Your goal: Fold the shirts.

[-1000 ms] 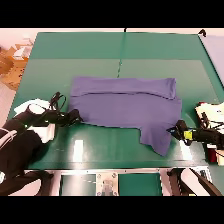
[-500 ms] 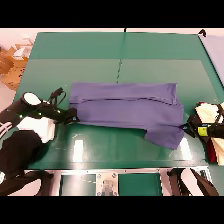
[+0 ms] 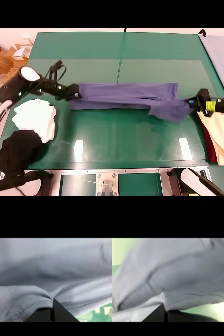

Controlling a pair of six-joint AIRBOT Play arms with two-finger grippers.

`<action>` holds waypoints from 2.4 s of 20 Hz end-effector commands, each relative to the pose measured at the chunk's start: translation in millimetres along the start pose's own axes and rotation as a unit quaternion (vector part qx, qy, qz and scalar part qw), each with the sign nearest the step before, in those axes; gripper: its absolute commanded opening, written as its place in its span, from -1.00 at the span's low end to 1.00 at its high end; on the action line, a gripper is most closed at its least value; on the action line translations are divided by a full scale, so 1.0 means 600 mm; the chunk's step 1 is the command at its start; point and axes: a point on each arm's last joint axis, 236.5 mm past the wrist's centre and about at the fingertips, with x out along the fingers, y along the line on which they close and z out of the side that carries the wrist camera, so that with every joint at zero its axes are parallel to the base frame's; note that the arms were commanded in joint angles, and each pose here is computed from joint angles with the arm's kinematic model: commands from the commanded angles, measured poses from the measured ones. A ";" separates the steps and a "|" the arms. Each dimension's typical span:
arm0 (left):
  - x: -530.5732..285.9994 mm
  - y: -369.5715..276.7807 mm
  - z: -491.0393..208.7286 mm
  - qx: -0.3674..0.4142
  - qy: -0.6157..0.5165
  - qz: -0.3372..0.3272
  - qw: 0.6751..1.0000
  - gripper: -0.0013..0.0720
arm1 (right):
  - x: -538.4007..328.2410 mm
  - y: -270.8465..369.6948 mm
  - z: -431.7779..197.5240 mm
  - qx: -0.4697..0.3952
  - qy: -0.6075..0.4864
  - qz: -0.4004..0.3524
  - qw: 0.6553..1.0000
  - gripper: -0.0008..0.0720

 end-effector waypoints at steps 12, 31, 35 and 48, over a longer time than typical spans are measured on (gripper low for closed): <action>0.135 0.056 0.218 -0.083 -0.073 -0.058 0.992 0.71 | 0.244 0.010 0.205 -0.032 0.017 0.021 0.999 0.38; -0.047 -0.018 0.079 0.074 0.119 0.036 0.990 -0.91 | 0.233 -0.149 0.130 -0.072 0.206 0.074 0.973 0.70; -0.057 -0.060 0.045 0.101 0.118 0.043 0.987 -0.91 | 0.255 -0.126 0.125 -0.101 0.214 0.077 0.968 0.70; -0.010 -0.100 0.012 0.097 0.065 0.023 0.993 -0.91 | 0.270 -0.107 0.138 -0.127 0.209 0.073 0.967 -0.93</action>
